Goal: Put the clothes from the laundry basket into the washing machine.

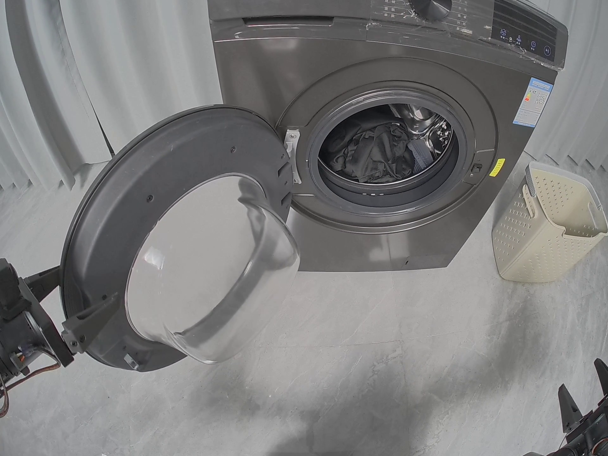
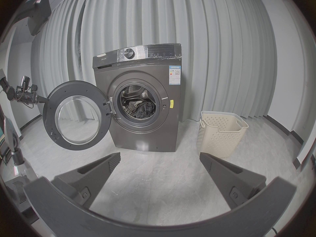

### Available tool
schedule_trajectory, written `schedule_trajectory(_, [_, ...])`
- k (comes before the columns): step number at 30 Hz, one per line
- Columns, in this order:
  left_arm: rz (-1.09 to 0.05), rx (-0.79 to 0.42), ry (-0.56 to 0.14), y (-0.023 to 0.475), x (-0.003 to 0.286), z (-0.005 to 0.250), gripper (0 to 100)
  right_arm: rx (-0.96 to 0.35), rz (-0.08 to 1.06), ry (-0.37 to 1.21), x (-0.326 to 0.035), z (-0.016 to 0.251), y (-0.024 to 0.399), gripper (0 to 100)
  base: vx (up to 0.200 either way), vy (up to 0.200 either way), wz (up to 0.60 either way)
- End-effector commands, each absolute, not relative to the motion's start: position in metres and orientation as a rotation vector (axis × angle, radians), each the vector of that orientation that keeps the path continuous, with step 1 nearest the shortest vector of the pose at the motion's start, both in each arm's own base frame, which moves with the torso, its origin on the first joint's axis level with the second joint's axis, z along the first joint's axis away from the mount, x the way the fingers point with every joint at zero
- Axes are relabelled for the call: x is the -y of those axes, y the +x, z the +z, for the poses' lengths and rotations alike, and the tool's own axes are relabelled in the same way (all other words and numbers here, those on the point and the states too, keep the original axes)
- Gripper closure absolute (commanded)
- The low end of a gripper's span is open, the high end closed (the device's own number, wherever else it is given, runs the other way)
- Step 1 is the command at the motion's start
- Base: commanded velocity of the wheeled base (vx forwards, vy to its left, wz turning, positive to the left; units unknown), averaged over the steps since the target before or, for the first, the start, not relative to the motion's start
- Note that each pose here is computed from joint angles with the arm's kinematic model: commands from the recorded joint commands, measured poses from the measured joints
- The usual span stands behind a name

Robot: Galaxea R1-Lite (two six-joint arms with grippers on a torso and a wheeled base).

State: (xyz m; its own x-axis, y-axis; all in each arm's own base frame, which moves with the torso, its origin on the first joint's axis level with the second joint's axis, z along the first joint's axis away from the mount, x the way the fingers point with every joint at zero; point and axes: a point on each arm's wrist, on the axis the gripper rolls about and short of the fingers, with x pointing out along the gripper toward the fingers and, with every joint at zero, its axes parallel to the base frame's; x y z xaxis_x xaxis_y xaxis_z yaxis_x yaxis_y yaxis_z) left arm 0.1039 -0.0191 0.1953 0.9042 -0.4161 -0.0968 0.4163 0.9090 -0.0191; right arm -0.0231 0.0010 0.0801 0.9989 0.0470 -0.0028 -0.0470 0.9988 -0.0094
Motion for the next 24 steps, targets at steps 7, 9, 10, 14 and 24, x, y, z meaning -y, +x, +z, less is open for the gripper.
schedule_trajectory(7, [-0.805,-0.052,-0.011,0.061,0.034,0.194,0,-0.007,0.048,-0.011,-0.001,0.075,-0.023,0,0.000,0.000,0.00])
schedule_trajectory(9, [-0.795,-0.079,-0.013,0.061,0.034,0.193,0,-0.007,0.048,-0.011,-0.001,0.075,-0.023,0,0.000,0.000,0.00])
schedule_trajectory(10, [-0.792,-0.082,-0.013,0.061,0.034,0.193,0,-0.007,0.048,-0.011,-0.001,0.075,-0.023,0,0.000,0.000,0.00])
schedule_trajectory(14, [-0.733,-0.082,-0.032,0.066,0.033,0.197,0,-0.007,0.048,-0.012,-0.001,0.075,-0.023,0,0.000,0.000,0.00])
schedule_trajectory(24, [-0.403,-0.074,-0.066,0.092,0.019,0.217,0,-0.007,0.048,-0.012,-0.001,0.075,-0.023,0,0.000,0.000,0.00])
